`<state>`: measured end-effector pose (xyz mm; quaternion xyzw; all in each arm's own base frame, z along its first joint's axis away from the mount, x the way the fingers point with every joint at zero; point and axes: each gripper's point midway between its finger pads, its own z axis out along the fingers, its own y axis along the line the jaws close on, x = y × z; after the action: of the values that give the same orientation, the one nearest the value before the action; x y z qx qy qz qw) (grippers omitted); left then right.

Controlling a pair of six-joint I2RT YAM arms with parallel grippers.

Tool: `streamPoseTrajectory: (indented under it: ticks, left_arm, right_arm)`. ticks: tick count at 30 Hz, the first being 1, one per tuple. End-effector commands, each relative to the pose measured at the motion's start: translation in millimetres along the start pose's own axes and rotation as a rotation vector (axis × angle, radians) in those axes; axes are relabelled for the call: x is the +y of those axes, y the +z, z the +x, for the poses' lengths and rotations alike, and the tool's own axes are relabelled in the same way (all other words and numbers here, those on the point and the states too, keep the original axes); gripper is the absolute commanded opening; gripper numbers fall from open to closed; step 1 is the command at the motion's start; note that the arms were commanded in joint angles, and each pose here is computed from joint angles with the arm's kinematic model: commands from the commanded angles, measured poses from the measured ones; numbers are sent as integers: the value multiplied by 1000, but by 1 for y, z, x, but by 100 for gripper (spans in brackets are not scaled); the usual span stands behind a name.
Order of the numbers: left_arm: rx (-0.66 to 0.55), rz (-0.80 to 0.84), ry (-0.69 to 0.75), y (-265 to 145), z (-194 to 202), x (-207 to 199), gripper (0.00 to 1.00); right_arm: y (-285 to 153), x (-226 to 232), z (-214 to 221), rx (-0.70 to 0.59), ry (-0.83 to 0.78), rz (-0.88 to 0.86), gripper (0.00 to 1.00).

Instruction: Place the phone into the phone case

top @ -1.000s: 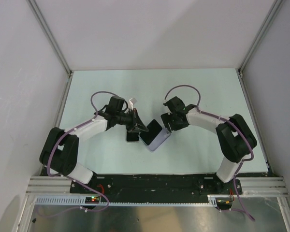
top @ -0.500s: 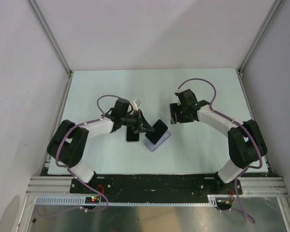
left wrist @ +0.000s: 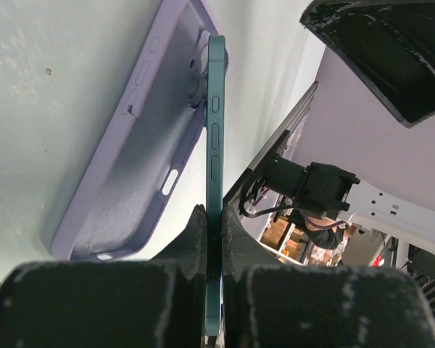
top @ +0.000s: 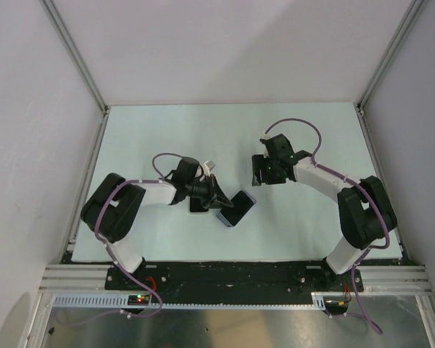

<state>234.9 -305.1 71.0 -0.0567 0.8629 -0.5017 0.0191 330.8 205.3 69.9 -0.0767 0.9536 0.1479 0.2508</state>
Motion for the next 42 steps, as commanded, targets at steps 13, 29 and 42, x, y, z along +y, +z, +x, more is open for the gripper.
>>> streamPoseTrajectory:
  ticks: [13,29,42]
  left_arm:
    - [44,52,-66,16,1,3,6]
    - [-4,39,-56,7,0,6,44]
    - [-3,0,52,0,-8,-2,42]
  right_arm:
    - [11,14,1,-6,-34,-35,66]
    - [12,19,3,-7,-55,-41,66]
    - [10,22,1,-19,-63,-43,66]
